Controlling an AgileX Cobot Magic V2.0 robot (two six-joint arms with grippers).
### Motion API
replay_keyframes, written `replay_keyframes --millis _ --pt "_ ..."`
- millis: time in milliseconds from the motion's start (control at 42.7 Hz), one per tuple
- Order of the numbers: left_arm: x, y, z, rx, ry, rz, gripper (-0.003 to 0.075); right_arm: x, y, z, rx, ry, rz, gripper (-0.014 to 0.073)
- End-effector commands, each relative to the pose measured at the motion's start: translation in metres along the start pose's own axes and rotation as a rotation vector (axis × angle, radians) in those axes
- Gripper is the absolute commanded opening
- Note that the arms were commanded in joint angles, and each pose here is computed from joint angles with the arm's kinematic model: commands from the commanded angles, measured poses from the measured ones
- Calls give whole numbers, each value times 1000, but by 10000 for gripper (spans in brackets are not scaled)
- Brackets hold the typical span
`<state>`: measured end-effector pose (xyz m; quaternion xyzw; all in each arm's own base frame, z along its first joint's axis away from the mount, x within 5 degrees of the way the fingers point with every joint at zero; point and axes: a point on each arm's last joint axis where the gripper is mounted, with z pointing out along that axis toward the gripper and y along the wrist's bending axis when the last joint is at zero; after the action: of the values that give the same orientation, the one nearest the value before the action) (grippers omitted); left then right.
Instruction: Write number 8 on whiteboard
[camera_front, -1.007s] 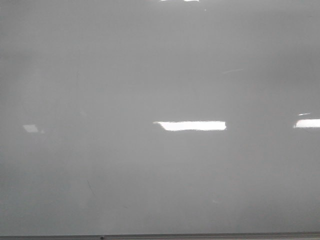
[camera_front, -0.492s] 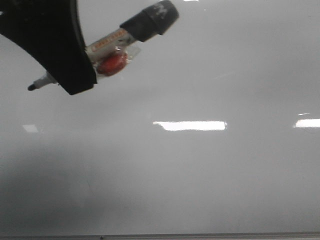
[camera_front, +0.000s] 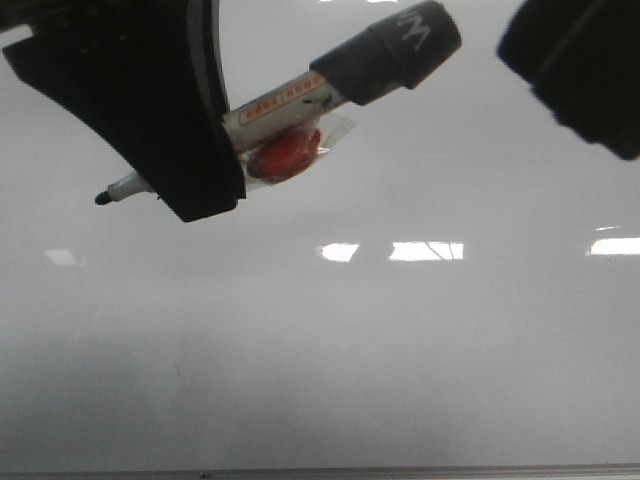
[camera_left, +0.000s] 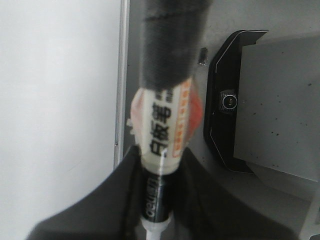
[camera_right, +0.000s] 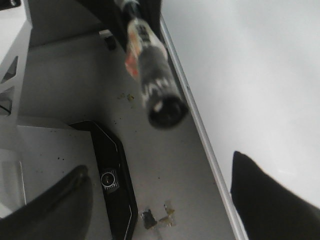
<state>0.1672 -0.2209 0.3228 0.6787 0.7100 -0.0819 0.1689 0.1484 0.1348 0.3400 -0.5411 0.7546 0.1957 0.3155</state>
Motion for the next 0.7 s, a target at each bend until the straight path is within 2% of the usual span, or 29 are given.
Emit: replay_keyframes --millis 0,234,304,492,679 --pt "-8 -1 -17 -38 -84 21 -21 -28 -1 2 16 -110 -45 590" --pt "-8 -1 -17 -38 -84 21 -21 -47 -4 22 -18 -116 -61 575" --pt "-8 -1 -17 -41 -87 21 -21 -46 -5 25 -23 -107 -56 516" --pt "-9 0 -17 -50 -98 21 -21 -48 -4 26 -39 -118 -37 286" --pt "-9 0 -17 -50 -99 21 -20 -48 -3 26 -53 -123 -27 207"
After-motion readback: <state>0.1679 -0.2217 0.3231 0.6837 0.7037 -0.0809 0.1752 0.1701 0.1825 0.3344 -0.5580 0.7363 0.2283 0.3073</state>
